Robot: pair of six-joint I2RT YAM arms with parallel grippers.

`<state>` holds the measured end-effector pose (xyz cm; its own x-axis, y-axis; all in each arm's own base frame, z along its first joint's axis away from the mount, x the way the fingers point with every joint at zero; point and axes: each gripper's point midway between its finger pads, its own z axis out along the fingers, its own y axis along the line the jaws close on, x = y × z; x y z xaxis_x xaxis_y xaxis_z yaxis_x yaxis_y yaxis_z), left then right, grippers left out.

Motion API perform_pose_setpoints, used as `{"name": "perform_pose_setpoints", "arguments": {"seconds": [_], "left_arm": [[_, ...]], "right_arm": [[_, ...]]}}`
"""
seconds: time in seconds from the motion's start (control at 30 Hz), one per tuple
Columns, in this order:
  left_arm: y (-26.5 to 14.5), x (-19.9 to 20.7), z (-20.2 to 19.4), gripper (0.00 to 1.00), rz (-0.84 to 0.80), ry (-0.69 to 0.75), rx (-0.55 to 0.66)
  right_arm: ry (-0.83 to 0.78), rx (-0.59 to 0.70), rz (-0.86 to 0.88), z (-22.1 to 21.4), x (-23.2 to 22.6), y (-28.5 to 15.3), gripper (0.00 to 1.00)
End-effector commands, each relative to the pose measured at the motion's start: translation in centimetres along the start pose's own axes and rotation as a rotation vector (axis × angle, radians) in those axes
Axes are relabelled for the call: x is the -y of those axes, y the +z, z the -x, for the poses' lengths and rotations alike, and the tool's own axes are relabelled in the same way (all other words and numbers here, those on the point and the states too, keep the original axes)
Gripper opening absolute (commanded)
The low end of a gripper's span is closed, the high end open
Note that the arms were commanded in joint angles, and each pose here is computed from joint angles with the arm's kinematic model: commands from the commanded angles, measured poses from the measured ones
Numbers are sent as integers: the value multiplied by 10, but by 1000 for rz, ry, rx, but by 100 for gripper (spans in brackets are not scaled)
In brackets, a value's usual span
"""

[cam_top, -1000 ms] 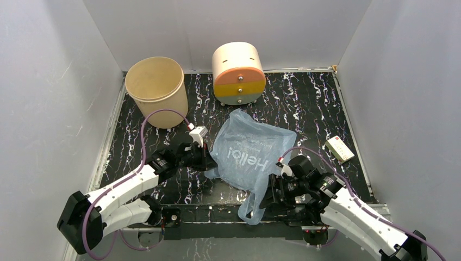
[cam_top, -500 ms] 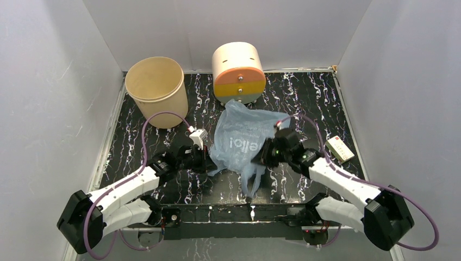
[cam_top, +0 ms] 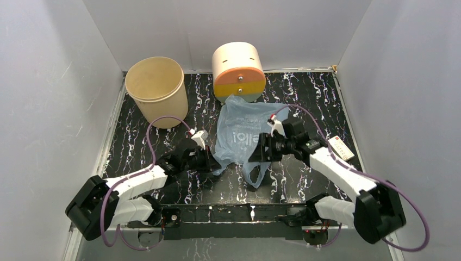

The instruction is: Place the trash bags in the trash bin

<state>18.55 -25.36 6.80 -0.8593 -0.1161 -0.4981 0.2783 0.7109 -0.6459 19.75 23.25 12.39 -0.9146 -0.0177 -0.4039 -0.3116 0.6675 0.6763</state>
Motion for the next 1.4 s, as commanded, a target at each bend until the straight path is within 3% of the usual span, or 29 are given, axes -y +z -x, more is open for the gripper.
{"name": "perform_pose_setpoints", "arguments": {"seconds": [0.0, 0.17, 0.5, 0.63, 0.9, 1.03, 1.2, 1.37], "left_arm": [[7, -1, 5, 0, 0, 3, 29], [9, -5, 0, 0, 7, -8, 19], [4, -9, -1, 0, 27, 1, 24], [3, -11, -1, 0, 39, 10, 17], [-3, -8, 3, 0, 34, 7, 43], [-3, -9, 1, 0, 37, 9, 32], [-2, -10, -1, 0, 40, 9, 26], [-1, -10, -2, 0, 36, 10, 20]], "right_arm": [[-165, -58, 305, -37, -46, -29, 77], [-173, -124, 292, -65, -36, -30, 76], [-311, -11, 87, -78, -13, 2, 77], [-339, 31, 31, -69, -17, -4, 78], [-90, -41, -58, -83, -23, -27, 74], [-10, -62, -213, -90, -2, -41, 73], [42, -112, -164, -106, -8, -46, 74], [33, 8, -256, -85, -2, -64, 77]]}}
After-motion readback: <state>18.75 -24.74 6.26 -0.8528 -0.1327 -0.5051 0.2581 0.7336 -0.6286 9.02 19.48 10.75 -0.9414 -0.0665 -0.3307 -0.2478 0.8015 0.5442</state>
